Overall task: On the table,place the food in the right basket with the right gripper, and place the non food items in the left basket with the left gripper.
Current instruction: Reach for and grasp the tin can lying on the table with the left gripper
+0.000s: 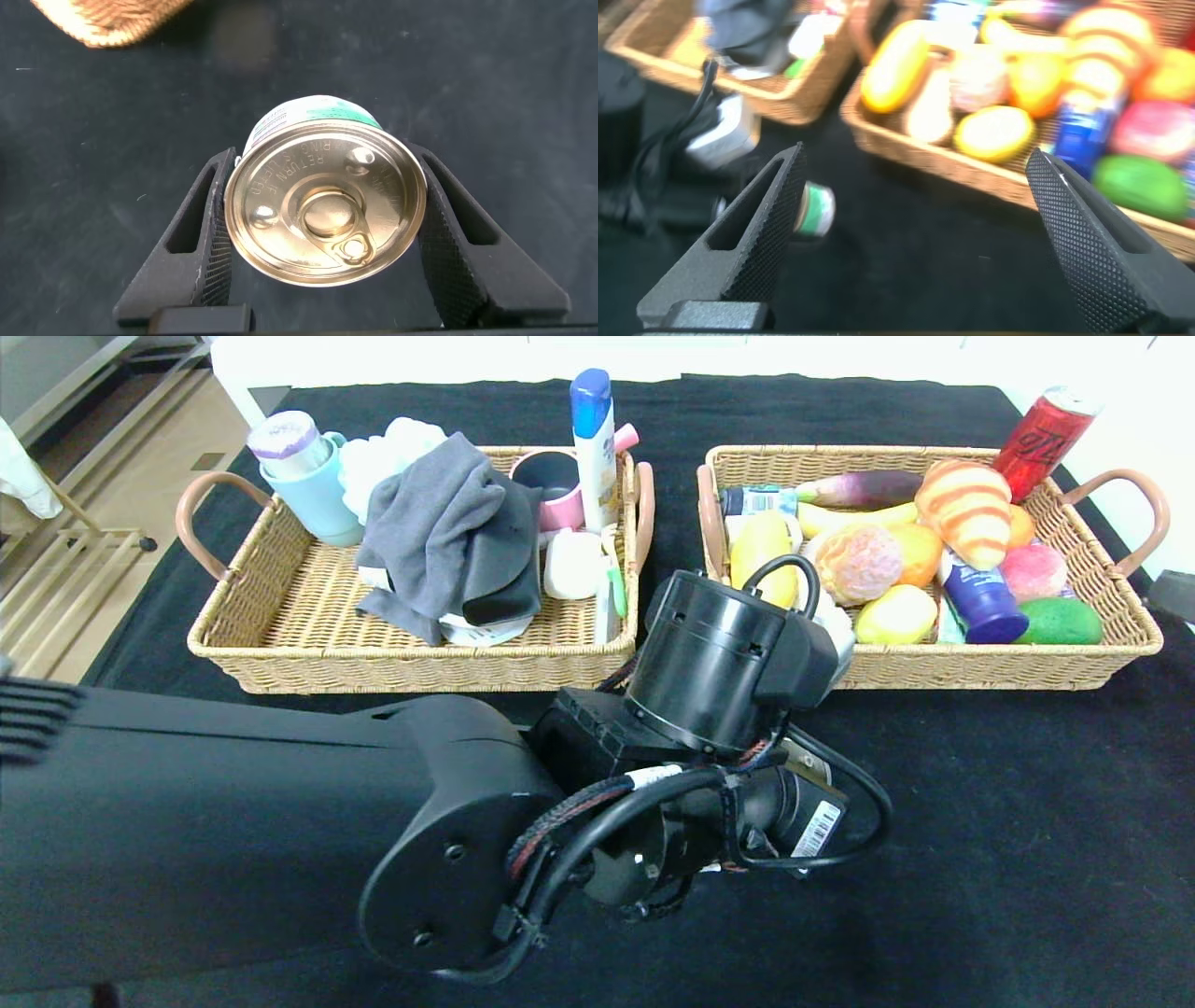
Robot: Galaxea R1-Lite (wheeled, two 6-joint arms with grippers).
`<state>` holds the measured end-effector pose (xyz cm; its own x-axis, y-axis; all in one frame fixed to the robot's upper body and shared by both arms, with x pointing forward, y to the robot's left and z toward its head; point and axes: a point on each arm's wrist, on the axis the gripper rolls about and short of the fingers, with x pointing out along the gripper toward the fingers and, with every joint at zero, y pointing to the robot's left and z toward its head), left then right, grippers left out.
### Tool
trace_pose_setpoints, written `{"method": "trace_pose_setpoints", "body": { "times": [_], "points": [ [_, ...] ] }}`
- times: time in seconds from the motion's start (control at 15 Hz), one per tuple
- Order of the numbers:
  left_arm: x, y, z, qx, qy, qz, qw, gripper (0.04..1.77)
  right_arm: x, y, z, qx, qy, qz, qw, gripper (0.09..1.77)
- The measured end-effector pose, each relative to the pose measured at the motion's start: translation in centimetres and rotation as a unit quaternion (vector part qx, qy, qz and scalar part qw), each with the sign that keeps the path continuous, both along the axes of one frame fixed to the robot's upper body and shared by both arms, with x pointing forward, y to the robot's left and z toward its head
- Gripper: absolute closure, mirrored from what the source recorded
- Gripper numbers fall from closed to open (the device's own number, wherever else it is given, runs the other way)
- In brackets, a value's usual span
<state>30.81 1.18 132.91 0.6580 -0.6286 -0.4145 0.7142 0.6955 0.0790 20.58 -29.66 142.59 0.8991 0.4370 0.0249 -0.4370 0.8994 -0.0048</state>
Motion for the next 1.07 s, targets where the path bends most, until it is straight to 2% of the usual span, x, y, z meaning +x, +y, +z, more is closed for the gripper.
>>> {"method": "trace_pose_setpoints", "body": {
  "times": [0.2,1.07],
  "points": [
    [0.4,-0.7,-1.1,0.010,0.007,-0.001,0.9999,0.66,0.3,-0.4,-0.1,-0.006,0.016,-0.018,1.000,0.15],
    [0.8,-1.3,-2.7,0.020,0.020,0.003,0.9996,0.66,0.8,-0.5,-0.4,-0.024,0.029,-0.029,0.999,0.15]
  ]
}}
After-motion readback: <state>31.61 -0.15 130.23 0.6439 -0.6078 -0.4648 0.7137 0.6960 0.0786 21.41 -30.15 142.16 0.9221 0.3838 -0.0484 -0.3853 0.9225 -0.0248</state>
